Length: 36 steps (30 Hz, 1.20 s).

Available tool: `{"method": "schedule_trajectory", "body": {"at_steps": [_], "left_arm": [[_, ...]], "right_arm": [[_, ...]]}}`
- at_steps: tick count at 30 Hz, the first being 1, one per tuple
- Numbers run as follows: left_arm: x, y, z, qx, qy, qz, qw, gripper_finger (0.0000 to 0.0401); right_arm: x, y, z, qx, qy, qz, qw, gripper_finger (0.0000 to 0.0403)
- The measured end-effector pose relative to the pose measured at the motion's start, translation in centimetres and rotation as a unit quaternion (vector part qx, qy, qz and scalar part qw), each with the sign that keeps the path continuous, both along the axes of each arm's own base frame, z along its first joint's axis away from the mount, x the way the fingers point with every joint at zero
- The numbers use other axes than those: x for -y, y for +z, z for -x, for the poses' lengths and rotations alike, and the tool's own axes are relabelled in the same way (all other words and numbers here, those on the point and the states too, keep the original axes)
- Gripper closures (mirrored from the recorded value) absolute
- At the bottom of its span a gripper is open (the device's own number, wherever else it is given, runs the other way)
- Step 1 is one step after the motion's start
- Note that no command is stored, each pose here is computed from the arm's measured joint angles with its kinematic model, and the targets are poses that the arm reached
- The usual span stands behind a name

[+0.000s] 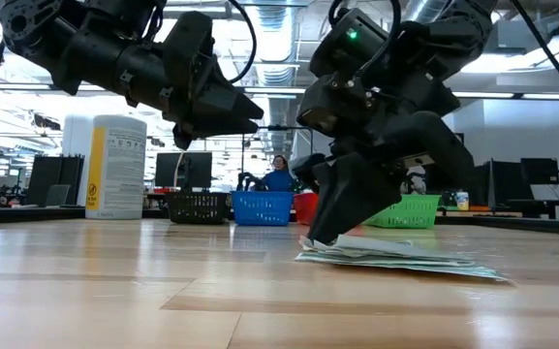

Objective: Pick & Place First Aid Supplies
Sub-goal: Put the green pad into the blue bin

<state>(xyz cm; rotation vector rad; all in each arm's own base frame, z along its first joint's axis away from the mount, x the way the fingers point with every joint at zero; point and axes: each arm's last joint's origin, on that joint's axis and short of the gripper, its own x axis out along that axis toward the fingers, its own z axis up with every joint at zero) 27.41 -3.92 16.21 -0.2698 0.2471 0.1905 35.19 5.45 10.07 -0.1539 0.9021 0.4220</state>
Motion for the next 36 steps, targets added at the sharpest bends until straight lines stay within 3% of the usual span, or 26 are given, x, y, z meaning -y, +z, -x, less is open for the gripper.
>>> {"method": "schedule_trajectory", "body": {"at_steps": [14, 26, 36], "left_arm": [[0.1, 0.0, 0.0, 0.000, -0.002, 0.000, 1.000, 0.0257], [0.1, 0.0, 0.0, 0.000, -0.001, 0.001, 1.000, 0.0257], [0.4, 0.0, 0.1, 0.001, -0.006, 0.006, 1.000, 0.0257]], "right_arm": [[-2.0, 3.9, 0.9, 0.061, -0.033, 0.086, 0.994, 0.0401], [-3.2, 7.9, 1.7, 0.133, -0.040, 0.091, 0.986, 0.0401], [-3.5, 8.7, 1.9, 0.155, -0.065, 0.112, 0.979, 0.0402]]}}
